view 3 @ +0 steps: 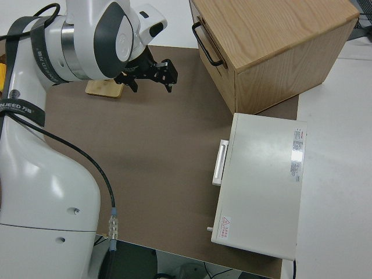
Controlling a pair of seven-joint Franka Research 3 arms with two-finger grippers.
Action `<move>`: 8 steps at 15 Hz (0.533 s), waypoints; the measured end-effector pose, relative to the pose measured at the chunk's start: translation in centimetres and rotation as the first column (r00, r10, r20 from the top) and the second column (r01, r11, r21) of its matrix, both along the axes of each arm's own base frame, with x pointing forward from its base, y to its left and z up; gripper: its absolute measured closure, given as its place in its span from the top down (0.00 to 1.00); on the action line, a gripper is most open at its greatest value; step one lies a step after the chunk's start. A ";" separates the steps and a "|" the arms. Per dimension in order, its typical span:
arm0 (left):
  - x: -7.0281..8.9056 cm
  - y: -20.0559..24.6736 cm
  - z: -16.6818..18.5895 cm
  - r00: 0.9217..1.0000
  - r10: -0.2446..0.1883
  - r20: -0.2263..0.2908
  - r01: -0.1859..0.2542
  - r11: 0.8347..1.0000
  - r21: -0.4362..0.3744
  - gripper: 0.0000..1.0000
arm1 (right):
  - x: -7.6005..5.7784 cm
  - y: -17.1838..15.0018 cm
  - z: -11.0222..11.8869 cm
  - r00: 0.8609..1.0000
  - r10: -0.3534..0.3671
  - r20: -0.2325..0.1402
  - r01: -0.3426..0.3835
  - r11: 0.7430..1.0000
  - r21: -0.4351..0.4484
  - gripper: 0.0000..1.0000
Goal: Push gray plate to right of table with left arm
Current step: 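Lower the left gripper against the gray plate's rim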
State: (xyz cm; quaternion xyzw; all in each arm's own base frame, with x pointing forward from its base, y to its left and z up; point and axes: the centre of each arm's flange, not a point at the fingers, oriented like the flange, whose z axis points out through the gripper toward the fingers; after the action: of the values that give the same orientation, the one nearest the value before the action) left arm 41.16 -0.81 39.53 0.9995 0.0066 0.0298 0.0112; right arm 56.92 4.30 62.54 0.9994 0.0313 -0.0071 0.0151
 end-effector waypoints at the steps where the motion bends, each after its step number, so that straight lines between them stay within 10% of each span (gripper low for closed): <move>1: -0.1 0.0 -0.4 1.000 0.000 0.003 0.000 1.000 0.000 1.00 | 0.0 0.0 0.0 1.000 0.000 0.000 0.000 1.000 0.000 0.99; 8: -0.8 -0.4 -3.9 1.000 -0.008 0.024 0.007 1.000 0.006 1.00 | 0.0 0.0 0.0 1.000 0.000 0.000 0.000 1.000 0.000 0.99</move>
State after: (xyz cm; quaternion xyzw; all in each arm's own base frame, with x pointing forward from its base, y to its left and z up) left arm 40.38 -1.18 35.67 0.9991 0.0027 0.0418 0.0085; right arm 56.92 4.30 62.54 0.9994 0.0313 -0.0071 0.0151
